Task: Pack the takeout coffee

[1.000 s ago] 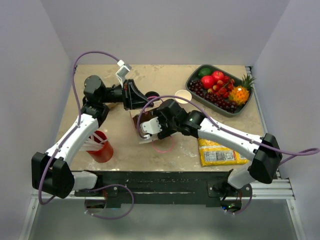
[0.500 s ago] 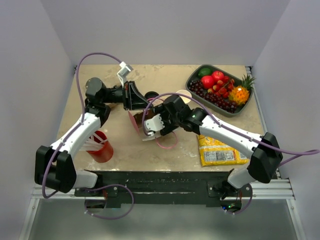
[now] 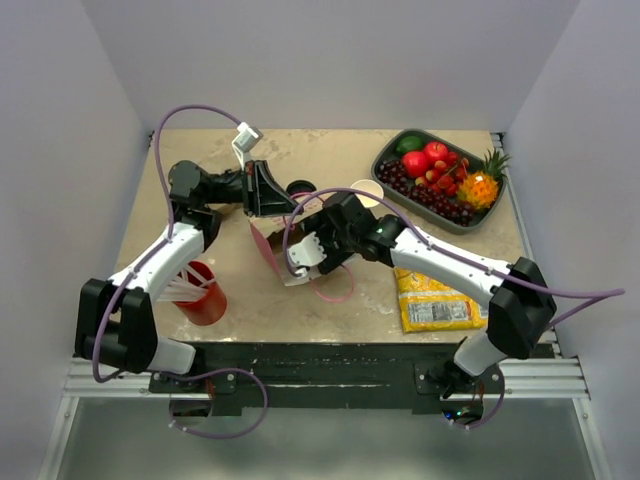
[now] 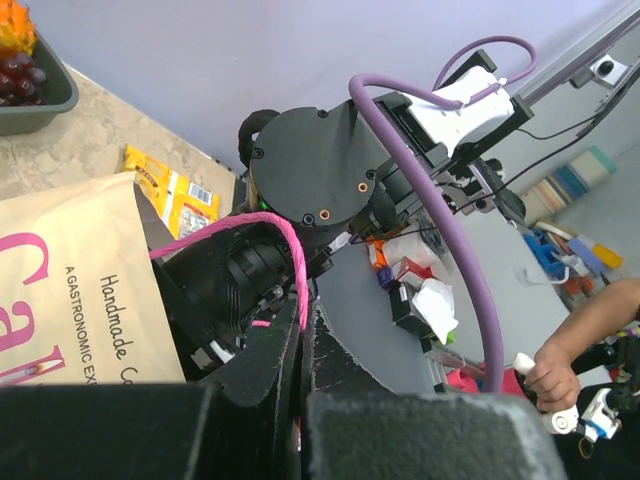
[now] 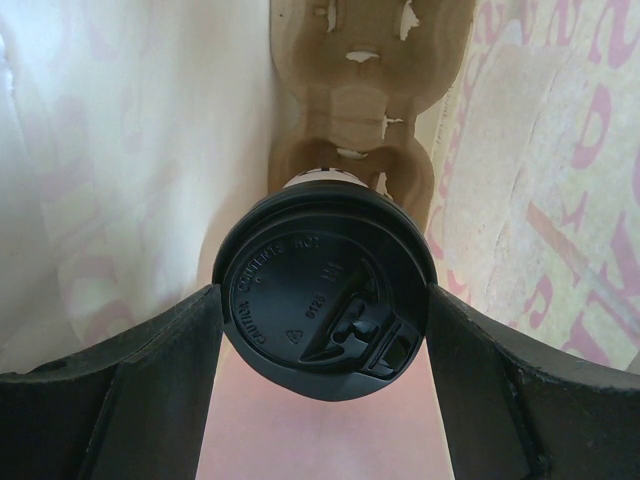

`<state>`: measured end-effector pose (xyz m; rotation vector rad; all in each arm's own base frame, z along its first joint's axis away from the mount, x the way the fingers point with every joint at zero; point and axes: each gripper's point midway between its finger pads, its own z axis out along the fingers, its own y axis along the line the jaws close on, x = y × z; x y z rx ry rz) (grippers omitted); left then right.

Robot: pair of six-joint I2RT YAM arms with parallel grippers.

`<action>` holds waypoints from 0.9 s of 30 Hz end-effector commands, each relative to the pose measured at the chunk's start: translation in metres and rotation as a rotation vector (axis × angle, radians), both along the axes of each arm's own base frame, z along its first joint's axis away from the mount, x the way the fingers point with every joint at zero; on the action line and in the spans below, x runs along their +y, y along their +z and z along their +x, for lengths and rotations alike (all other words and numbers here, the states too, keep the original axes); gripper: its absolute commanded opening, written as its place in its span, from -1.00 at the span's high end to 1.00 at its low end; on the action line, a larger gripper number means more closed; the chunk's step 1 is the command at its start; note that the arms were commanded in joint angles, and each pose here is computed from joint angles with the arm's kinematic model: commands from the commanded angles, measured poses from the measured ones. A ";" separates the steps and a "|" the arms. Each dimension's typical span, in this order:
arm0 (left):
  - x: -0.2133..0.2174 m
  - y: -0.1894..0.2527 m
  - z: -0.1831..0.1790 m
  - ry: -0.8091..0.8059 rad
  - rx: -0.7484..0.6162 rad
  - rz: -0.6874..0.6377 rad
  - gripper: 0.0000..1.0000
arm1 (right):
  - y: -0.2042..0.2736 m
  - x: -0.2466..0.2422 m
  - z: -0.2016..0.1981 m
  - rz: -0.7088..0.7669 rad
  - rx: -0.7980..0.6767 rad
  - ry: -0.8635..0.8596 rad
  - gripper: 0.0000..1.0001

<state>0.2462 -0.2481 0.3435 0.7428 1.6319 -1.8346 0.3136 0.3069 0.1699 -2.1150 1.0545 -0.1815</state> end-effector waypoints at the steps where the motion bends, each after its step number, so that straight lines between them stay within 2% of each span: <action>1: 0.003 0.010 0.000 -0.021 -0.025 -0.006 1.00 | 0.012 0.013 0.010 0.058 -0.051 0.021 1.00; 9: 0.002 0.011 0.004 -0.029 0.002 -0.004 1.00 | 0.021 0.022 0.011 0.110 -0.083 0.058 1.00; 17: 0.003 0.034 0.011 -0.003 -0.018 -0.028 1.00 | 0.035 0.014 -0.001 0.140 -0.116 0.084 1.00; 27: 0.002 0.036 0.016 0.009 0.007 -0.032 1.00 | 0.029 0.024 -0.012 0.139 -0.089 0.124 1.00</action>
